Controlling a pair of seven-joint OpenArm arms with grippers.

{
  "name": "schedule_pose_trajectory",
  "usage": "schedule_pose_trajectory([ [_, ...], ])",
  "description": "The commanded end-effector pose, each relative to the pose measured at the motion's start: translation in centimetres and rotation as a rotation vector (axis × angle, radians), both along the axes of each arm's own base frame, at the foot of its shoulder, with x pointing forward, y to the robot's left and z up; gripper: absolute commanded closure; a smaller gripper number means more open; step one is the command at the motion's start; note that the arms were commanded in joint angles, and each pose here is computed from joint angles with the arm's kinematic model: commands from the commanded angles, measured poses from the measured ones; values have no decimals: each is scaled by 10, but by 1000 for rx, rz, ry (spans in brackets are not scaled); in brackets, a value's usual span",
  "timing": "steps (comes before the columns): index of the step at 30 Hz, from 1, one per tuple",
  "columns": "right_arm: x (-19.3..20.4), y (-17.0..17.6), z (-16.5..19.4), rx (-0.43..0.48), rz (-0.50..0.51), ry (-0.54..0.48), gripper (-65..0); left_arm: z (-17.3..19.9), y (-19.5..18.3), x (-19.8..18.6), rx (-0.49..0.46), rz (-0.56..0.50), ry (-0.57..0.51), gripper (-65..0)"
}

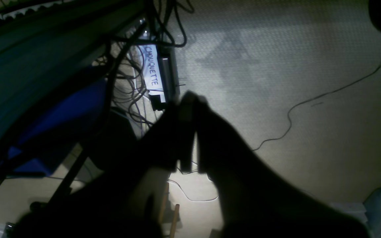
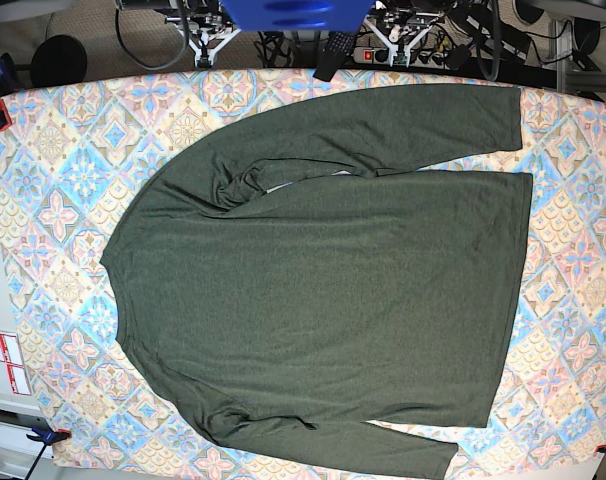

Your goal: Fold the T-shirt properly

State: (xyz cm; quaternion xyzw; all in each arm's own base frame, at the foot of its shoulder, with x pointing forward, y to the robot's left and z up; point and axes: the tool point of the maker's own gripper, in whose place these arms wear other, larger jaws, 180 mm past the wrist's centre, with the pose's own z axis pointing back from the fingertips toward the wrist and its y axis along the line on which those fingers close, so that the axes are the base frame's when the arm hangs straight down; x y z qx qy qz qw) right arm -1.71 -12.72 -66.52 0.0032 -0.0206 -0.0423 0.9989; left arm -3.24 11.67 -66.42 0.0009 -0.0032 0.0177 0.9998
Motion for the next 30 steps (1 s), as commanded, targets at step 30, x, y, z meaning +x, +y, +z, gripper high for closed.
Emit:
schedule_pose_trajectory([
  [30, -63, -49, 13, -81, 24, 5, 0, 14, 46, -57, 72, -27, 2, 0],
])
